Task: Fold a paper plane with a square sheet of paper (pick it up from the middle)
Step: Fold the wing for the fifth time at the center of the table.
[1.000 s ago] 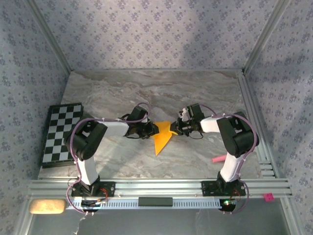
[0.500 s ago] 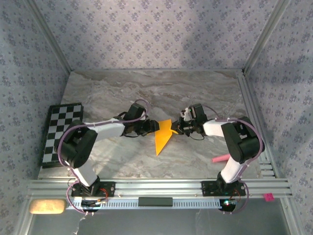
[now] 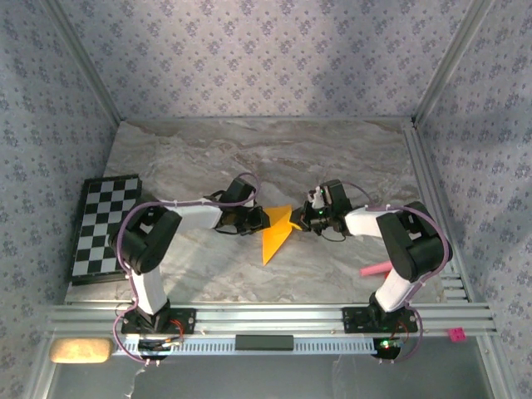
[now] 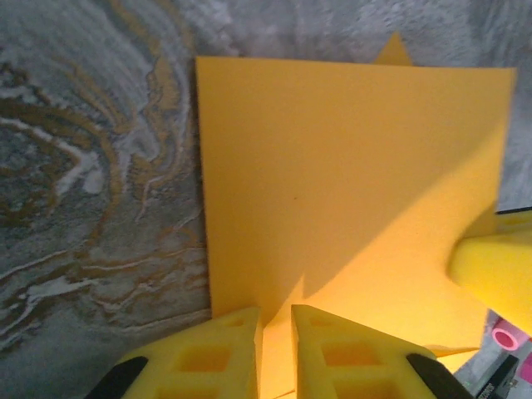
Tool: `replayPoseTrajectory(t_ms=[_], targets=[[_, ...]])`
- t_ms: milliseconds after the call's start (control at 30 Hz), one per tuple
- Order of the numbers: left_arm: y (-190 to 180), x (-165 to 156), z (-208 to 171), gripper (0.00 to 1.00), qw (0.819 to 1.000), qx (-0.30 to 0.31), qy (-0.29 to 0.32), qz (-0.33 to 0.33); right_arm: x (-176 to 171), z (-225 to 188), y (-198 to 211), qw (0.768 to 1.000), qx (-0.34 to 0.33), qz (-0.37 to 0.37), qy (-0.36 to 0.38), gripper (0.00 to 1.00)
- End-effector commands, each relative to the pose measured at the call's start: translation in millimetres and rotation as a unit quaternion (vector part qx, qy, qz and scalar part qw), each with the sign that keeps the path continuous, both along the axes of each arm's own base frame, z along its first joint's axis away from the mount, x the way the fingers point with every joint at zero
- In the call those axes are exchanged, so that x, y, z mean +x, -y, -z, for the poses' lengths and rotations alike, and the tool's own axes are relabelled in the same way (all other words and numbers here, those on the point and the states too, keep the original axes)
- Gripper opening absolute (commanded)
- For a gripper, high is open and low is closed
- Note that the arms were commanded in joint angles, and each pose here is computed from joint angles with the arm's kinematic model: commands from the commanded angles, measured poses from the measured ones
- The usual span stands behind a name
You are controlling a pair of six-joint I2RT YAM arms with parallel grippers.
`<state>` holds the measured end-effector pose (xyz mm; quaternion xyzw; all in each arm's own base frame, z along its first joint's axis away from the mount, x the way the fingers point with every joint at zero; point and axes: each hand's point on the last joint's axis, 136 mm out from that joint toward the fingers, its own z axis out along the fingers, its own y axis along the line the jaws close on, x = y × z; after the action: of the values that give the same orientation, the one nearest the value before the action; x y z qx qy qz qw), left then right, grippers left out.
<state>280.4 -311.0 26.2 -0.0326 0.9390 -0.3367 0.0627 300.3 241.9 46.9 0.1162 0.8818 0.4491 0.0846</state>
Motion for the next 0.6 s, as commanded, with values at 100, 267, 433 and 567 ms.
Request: replayPoseTrajectory(t_ms=[100, 267, 433, 567], targets=[[-2, -5, 15, 0.14, 1.0, 0.008, -0.017, -0.004, -2, 0, -6, 1.0, 0.027, -0.013, 0.0, 0.08], [-5, -9, 20, 0.13, 1.0, 0.01, -0.023, -0.006, -1, 4, -5, 0.999, 0.028, -0.019, -0.001, 0.13], [-7, -10, 21, 0.13, 1.0, 0.012, -0.023, -0.007, -2, 8, -6, 0.999, 0.026, -0.028, -0.003, 0.18], [-7, -10, 19, 0.13, 1.0, 0.011, -0.02, -0.004, -3, 11, -6, 0.999, 0.024, -0.039, -0.006, 0.19]])
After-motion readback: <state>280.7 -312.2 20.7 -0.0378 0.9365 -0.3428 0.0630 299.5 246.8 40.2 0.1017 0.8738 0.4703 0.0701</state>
